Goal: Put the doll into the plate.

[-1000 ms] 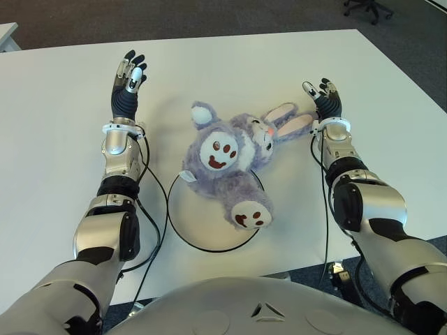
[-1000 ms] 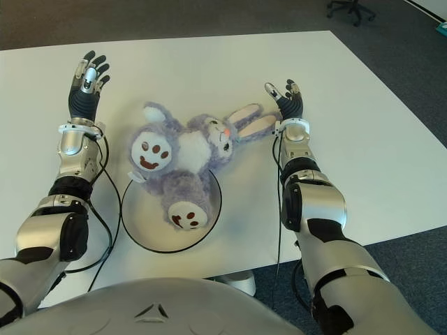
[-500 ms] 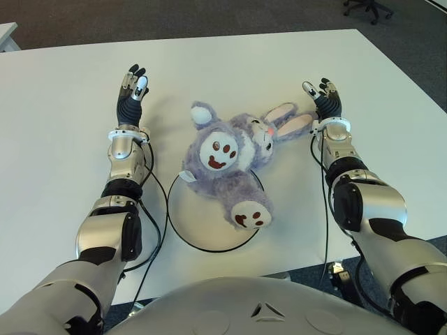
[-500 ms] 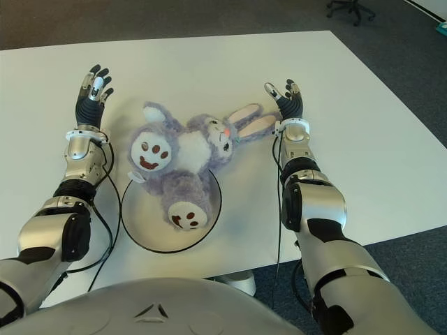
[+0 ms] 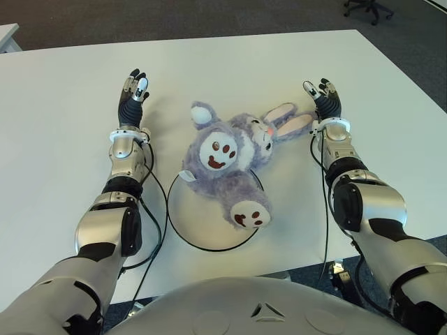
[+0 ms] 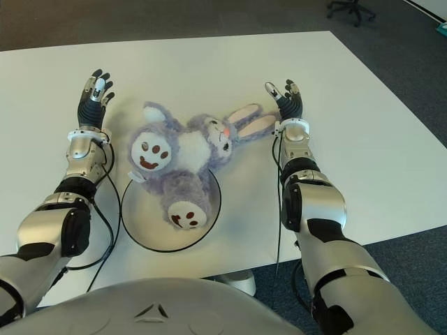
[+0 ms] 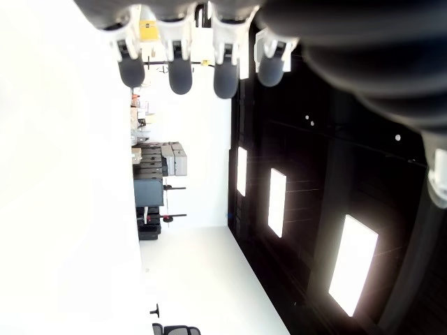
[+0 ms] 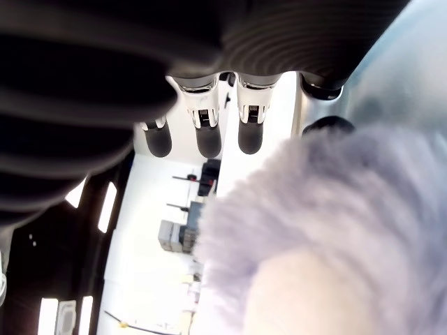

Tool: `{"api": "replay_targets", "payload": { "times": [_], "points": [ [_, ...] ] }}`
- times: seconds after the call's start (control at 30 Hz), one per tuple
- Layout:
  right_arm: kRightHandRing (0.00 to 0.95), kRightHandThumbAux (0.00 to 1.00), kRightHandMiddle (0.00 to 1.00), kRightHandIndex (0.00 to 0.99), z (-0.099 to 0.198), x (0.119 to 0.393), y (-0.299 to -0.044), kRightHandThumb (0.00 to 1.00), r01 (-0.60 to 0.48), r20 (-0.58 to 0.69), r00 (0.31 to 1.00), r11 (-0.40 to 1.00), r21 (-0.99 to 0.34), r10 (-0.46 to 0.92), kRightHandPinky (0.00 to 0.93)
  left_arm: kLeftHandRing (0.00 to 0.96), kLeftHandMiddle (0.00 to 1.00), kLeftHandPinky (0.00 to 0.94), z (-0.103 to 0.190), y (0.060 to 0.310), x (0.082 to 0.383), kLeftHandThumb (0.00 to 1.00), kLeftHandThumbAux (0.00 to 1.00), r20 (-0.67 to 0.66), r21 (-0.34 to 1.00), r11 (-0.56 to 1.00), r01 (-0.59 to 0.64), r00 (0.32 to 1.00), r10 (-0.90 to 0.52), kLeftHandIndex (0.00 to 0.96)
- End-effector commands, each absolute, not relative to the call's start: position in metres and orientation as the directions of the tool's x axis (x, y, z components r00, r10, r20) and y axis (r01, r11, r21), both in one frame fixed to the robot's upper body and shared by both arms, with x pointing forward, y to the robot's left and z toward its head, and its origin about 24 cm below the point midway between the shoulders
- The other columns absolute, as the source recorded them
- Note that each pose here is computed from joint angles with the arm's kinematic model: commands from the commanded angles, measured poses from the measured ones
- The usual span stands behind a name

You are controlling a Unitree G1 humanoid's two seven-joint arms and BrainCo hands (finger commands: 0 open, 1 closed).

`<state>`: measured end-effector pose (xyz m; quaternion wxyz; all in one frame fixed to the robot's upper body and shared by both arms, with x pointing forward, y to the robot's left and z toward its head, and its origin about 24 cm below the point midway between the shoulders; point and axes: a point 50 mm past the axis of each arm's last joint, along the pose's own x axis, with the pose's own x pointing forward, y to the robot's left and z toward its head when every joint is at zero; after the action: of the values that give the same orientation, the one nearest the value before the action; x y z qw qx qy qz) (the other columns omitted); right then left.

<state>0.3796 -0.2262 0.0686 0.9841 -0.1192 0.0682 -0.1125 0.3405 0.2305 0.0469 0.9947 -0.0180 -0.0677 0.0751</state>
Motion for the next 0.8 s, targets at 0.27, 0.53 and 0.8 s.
{"api": "replay_targets", "payload": {
  "times": [0.27, 0.53, 0.8],
  "points": [
    [0.0, 0.46, 0.0, 0.0, 0.027, 0.361, -0.221, 0.0, 0.159, -0.273, 0.937, 0.961, -0.225, -0.219, 0.0, 0.083, 0.095, 0.071, 0.016, 0.233, 0.327, 0.0, 0.352, -0.006, -0.078, 0.978, -0.193, 0.981, 0.194, 0.0],
    [0.0, 0.45, 0.0, 0.0, 0.027, 0.361, -0.221, 0.0, 0.157, -0.267, 0.939, 0.963, -0.219, -0.214, 0.0, 0.082, 0.097, 0.07, 0.013, 0.232, 0.326, 0.0, 0.361, -0.025, -0.085, 0.975, -0.206, 0.979, 0.204, 0.007],
    [0.0, 0.441, 0.0, 0.0, 0.027, 0.36, -0.222, 0.0, 0.16, -0.264, 0.94, 0.963, -0.218, -0.216, 0.0, 0.067, 0.085, 0.038, 0.006, 0.232, 0.322, 0.0, 0.372, -0.052, -0.074, 0.971, -0.227, 0.973, 0.224, 0.0]
  ]
}}
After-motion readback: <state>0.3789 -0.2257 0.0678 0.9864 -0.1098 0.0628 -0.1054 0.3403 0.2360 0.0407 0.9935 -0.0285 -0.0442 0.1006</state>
